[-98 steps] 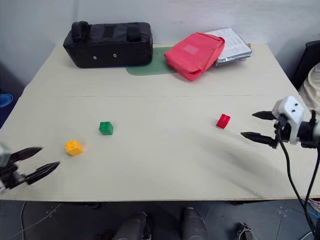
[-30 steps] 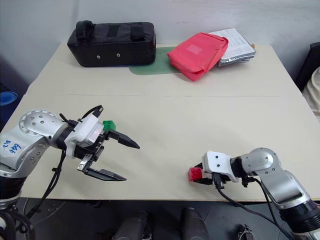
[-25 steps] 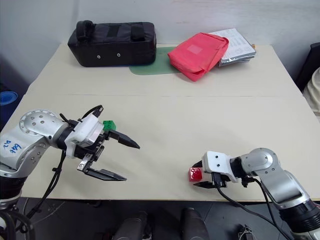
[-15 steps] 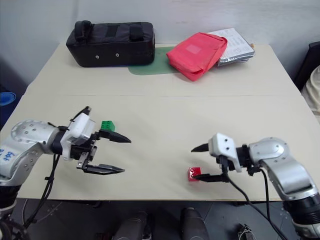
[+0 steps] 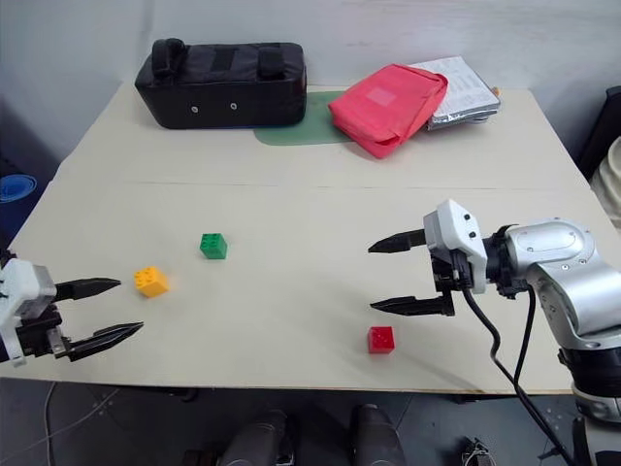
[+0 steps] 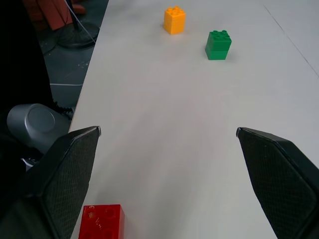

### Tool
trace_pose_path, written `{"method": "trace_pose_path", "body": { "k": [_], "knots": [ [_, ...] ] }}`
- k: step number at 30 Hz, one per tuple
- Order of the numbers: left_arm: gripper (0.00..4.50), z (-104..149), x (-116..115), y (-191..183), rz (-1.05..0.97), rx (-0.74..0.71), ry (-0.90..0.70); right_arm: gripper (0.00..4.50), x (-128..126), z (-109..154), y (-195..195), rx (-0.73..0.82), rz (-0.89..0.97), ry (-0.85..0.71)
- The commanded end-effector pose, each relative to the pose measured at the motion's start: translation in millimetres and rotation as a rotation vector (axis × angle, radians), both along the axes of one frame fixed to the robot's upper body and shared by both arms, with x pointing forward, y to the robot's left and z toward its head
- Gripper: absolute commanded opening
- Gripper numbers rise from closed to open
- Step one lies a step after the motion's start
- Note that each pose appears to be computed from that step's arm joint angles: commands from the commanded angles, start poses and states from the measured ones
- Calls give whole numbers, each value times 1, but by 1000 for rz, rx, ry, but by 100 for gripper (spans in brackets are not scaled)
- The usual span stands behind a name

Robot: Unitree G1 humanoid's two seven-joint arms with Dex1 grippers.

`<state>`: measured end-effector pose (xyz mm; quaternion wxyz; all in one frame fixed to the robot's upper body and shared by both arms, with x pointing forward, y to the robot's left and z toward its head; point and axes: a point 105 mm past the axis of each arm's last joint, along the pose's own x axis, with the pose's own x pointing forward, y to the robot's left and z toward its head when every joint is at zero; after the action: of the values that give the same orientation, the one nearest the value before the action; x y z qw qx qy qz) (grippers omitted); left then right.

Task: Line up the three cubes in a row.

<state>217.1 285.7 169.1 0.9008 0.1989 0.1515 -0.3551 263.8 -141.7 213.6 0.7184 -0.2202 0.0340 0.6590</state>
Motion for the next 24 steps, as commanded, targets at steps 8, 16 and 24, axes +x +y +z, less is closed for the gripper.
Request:
{"method": "trace_pose_path", "body": {
  "k": [8,16,24],
  "knots": [
    [450,25,83,-17,-248,142,-52,448,-1,17,11,45,-7,-82],
    [450,11,136,-34,-370,259,32,448,-11,15,11,68,-82,-107],
    [450,3,163,-57,-415,253,52,448,-19,16,6,79,-147,-114]
  ]
}}
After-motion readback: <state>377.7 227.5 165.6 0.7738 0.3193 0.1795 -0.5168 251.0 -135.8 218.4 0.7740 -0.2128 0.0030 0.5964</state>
